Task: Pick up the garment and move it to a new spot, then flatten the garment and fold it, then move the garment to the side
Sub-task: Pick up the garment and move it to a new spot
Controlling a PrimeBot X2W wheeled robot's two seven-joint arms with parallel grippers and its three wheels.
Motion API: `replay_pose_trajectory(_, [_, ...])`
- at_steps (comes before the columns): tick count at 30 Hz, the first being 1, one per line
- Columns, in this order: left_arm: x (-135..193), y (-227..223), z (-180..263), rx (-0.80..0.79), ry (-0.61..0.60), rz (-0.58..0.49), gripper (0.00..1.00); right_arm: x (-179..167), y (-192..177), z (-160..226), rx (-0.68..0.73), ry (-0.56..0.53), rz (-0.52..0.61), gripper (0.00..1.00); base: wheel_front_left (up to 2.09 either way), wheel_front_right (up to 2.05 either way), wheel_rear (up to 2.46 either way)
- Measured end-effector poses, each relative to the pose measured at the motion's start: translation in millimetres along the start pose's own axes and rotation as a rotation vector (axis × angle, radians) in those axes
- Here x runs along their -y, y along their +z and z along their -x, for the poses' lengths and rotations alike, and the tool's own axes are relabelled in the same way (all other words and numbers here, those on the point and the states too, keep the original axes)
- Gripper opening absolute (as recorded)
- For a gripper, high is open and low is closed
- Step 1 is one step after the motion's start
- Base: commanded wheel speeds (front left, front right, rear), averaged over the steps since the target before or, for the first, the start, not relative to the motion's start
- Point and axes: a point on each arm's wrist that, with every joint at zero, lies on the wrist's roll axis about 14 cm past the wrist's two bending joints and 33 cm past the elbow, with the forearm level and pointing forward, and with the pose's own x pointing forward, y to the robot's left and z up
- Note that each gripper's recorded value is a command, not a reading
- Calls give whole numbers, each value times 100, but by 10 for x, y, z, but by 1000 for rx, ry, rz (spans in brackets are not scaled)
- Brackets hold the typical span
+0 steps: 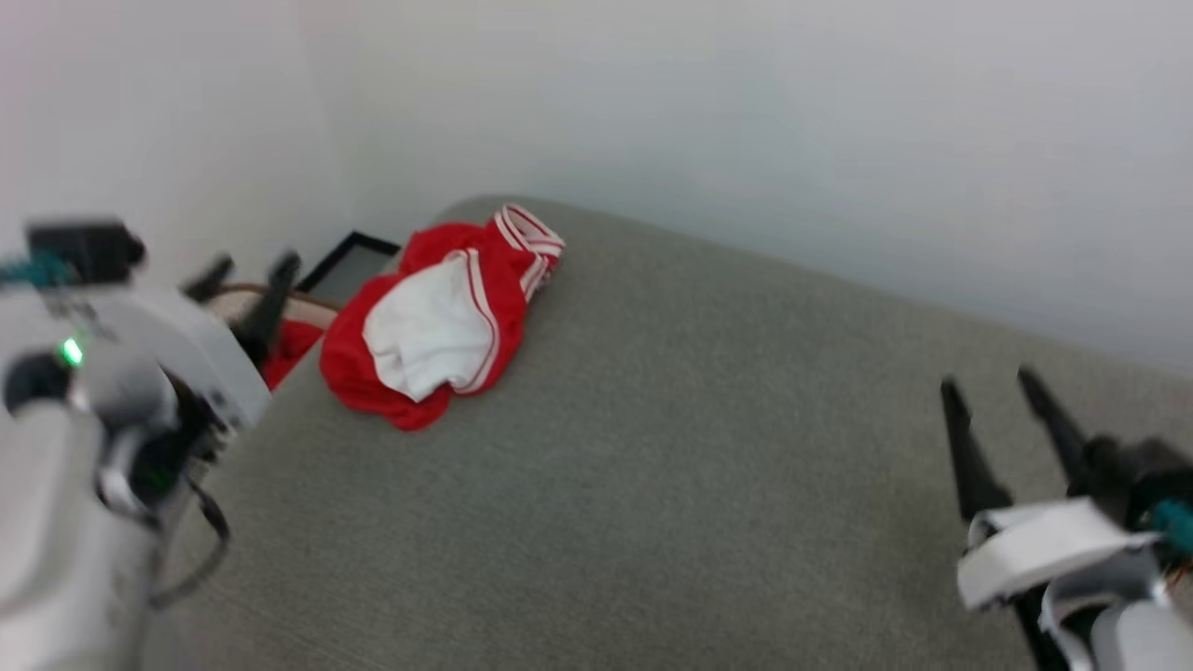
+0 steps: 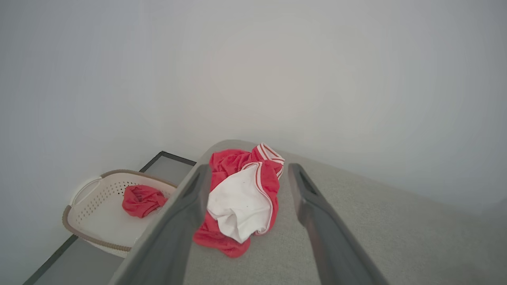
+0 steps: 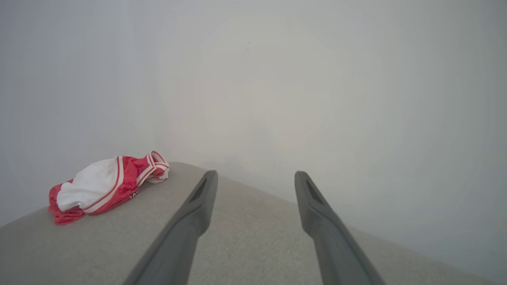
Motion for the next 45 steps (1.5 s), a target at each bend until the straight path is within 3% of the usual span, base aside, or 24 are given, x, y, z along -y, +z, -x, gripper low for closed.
replay_pose_trajectory(11, [162, -58, -958, -280, -15, -23, 100, 535, -64, -217, 6, -62, 9, 100, 0, 0, 0])
replay_pose_trajectory(19, [202, -1062, -1514, -637, 25, -18, 100, 1014, -501, -183, -78, -149, -3, 100, 0, 0, 0])
replay_pose_trajectory(27, [268, -2006, -1754, -906, 55, -45, 100, 1353, -891, -15, -174, -227, -2, 100, 0, 0, 0])
replay_pose_trajectory(31, [268, -2362, -1809, -988, 89, -52, 100, 1496, -1019, 75, -214, -263, 5, 100, 0, 0, 0])
replay_pose_trajectory(38, [300, -2614, -1961, -1017, 106, -47, 100, 1638, -1168, 179, -265, -302, 10, 100, 0, 0, 0])
replay_pose_trajectory(41, [308, -2586, -1988, -987, 111, -34, 0, 1638, -1154, 186, -264, -305, 5, 100, 0, 0, 0])
replay_pose_trajectory(45, [369, -2452, -2023, -925, 91, -58, 0, 1609, -1100, 216, -259, -306, 1, 100, 0, 0, 0])
